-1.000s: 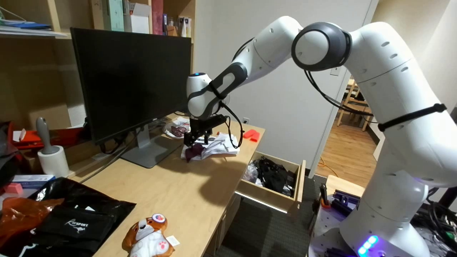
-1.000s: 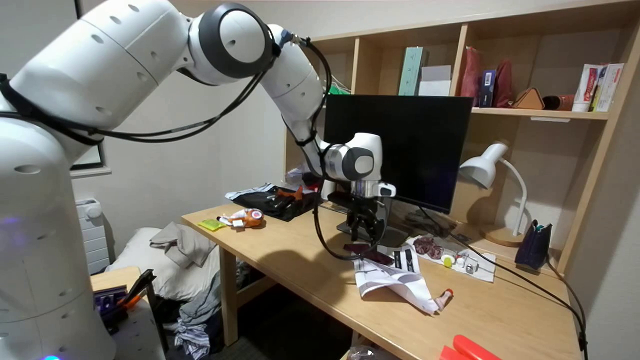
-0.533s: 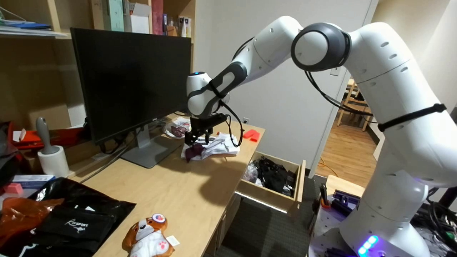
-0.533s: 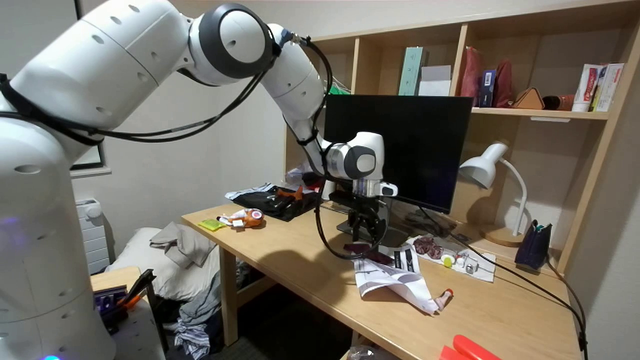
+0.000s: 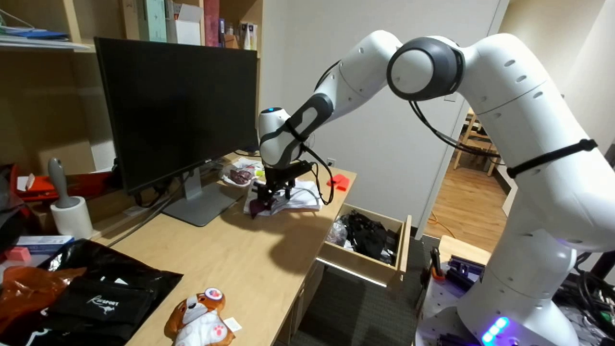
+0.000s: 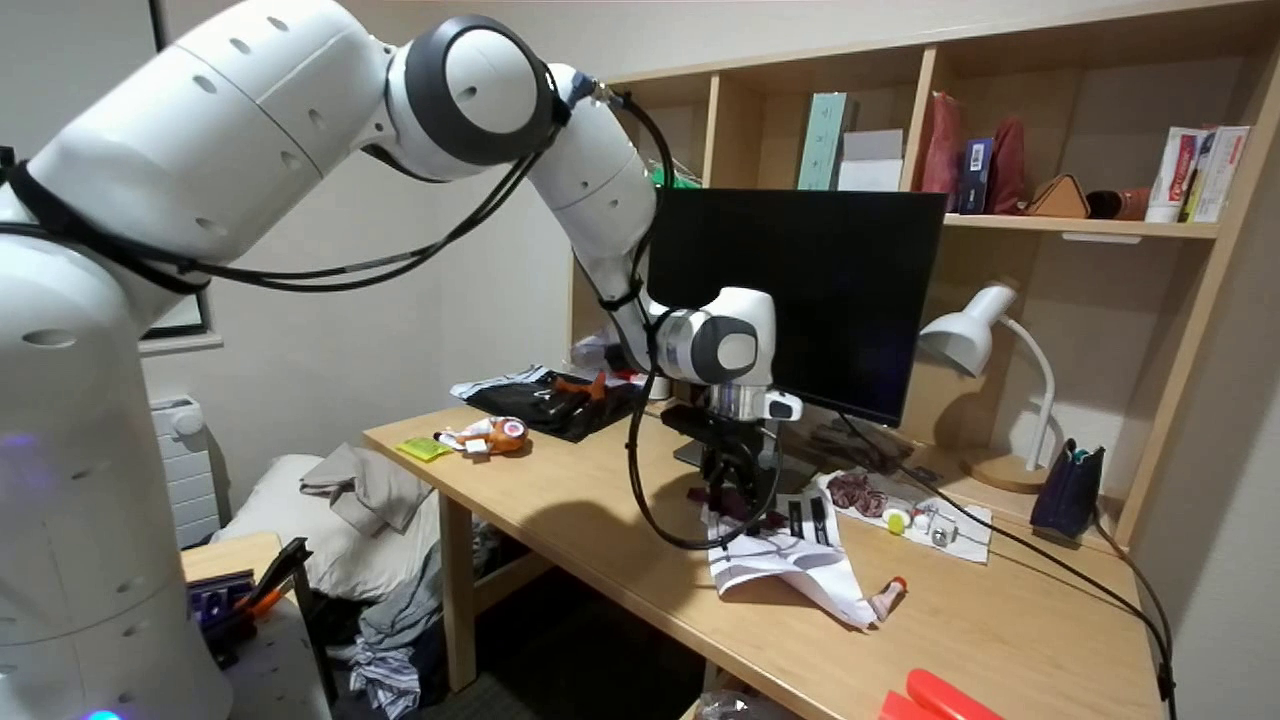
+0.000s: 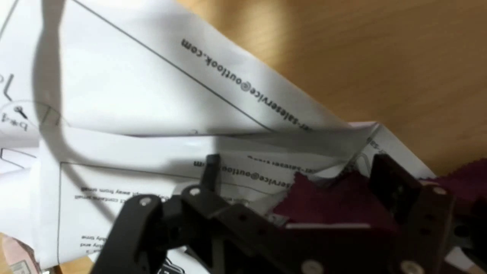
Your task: Move the purple cloth to the left side of the desk then move the papers to the left side as well
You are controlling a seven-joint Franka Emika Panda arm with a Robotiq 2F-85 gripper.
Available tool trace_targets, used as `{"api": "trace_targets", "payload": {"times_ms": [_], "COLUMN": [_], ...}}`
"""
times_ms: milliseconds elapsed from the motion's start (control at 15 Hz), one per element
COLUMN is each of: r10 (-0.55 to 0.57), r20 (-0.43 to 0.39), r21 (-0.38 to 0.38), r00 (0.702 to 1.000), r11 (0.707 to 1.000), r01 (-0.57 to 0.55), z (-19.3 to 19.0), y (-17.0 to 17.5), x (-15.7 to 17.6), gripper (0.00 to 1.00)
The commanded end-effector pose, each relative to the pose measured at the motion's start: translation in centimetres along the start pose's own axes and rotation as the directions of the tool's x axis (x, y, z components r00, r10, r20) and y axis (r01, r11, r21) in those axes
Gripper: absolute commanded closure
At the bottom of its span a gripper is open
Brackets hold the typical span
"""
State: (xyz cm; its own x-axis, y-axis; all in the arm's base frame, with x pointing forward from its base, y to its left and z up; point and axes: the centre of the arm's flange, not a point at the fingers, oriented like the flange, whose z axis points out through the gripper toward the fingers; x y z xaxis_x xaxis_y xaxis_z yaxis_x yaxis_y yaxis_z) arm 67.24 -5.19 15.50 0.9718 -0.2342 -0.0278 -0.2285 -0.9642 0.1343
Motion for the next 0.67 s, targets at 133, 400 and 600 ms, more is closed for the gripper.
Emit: {"api": "trace_targets", "payload": {"times_ms": [133, 400, 600], "r10": [0.049, 0.054, 0.067], "r20": [-0.019, -0.037, -0.034], "r21": [0.039, 0.038, 0.038], "r00": [0.999, 0.998, 0.997], "r11": [0.998, 0.998, 0.997], "r01": [-0.049, -0.053, -0.065], "z": [1.0, 0.1, -1.7], "y": [-2.6, -3.8, -1.3], "x": [0.9, 1.1, -1.0], "gripper": [0.0, 0.0, 0.0]}}
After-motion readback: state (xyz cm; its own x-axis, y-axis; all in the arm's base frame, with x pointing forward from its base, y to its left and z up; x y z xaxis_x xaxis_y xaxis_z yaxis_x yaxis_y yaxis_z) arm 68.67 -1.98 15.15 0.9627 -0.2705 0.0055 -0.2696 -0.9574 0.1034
